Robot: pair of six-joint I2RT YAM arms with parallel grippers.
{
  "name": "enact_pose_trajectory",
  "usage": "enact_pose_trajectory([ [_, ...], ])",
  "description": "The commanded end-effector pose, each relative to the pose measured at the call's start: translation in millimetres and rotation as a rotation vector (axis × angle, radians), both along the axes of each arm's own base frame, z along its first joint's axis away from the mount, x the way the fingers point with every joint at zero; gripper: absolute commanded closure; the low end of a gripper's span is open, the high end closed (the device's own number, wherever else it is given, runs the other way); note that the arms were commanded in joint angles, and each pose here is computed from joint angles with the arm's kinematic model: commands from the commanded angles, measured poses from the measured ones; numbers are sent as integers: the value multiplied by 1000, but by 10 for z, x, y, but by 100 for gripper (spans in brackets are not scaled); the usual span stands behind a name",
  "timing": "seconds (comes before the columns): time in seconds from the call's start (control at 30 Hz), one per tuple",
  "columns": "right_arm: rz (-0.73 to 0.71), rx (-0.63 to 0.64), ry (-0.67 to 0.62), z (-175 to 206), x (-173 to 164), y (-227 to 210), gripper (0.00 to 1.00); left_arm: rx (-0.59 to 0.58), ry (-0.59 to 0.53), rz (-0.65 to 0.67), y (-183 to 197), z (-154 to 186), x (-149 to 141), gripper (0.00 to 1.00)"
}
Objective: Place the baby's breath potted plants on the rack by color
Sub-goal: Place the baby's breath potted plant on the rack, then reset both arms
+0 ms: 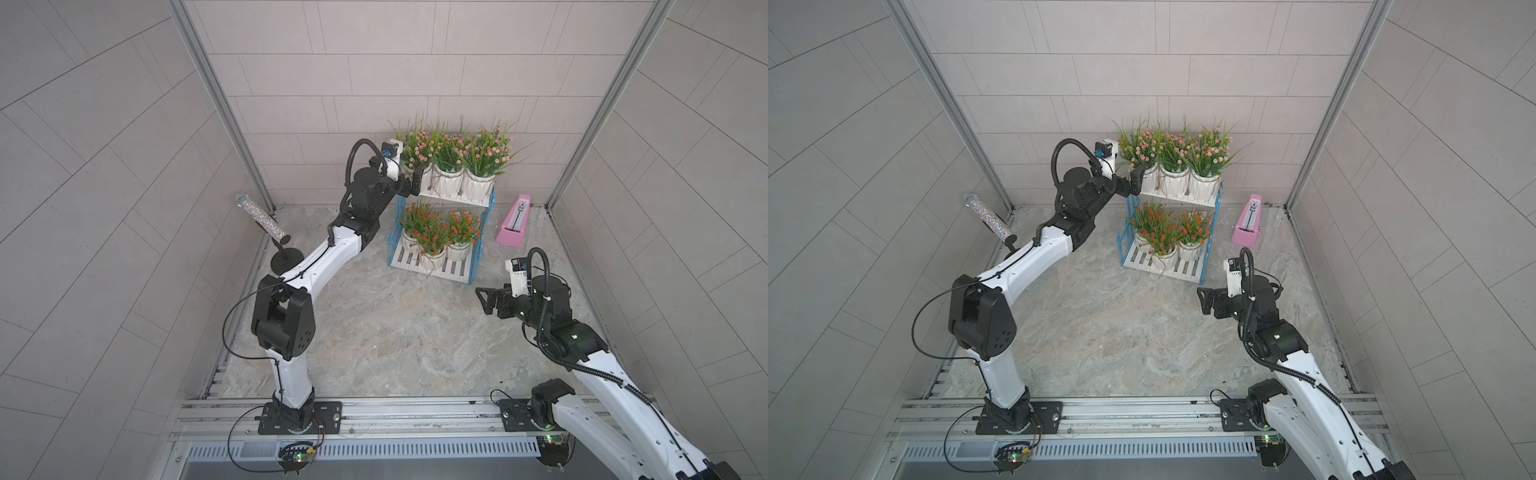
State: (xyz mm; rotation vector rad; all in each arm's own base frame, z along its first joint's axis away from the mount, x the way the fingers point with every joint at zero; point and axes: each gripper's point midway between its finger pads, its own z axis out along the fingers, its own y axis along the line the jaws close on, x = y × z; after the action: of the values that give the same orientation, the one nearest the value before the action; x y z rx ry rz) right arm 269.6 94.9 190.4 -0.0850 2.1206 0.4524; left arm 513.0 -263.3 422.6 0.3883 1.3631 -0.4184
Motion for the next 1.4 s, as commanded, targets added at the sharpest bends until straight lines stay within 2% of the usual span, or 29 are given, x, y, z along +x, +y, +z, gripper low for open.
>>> enact_pose_trajectory([
  [0.0,-5,10,-37,84,18,-6,1,-32,-74,-5,129,251,-242,0],
  [0.2,-10,18,-56,104,36,-6,1,-32,-28,51,428,83,-583,0],
  [0.33,-32,10,-68,141,112,-30,1,-55,93,169,954,-253,-676,0],
  [0.43,-52,-8,-88,200,188,-61,1,-90,232,296,1542,-734,-640,0],
  [0.5,-71,-27,-91,221,259,-88,1,-71,349,400,1919,-1147,-637,0],
  [0.53,-77,-38,-84,184,293,-97,1,-55,413,463,2114,-1375,-662,0],
  [0.57,-84,-37,-118,328,362,-95,1,-40,451,527,2289,-1559,-696,0],
  [0.67,-122,-82,-132,337,527,-155,1,-47,550,706,2743,-2115,-841,0],
  [0.8,-178,-138,-94,233,735,-341,1,47,698,844,2989,-2718,-981,0],
  [0.87,-235,-116,-87,183,804,-520,1,90,719,882,3058,-2926,-1043,0],
  [0.97,-307,-57,-92,132,869,-787,1,186,783,917,3118,-3050,-1097,0],
  [1.13,-402,-105,-43,-97,895,-1199,1,193,696,902,3109,-3289,-1121,0],
  [1.2,-434,-92,-70,-99,936,-1332,1,199,675,930,3145,-3218,-1123,0],
  [1.23,-458,-106,-49,-227,909,-1402,1,215,681,897,3100,-3264,-1129,0],
  [1.3,-477,-118,-65,-289,947,-1481,1,224,587,793,2910,-3314,-1099,0],
  [1.33,-483,-138,-72,-344,959,-1509,1,200,540,817,2940,-3269,-1122,0],
  [1.37,-488,-155,-82,-381,968,-1533,1,171,548,860,3009,-3283,-1180,0],
])
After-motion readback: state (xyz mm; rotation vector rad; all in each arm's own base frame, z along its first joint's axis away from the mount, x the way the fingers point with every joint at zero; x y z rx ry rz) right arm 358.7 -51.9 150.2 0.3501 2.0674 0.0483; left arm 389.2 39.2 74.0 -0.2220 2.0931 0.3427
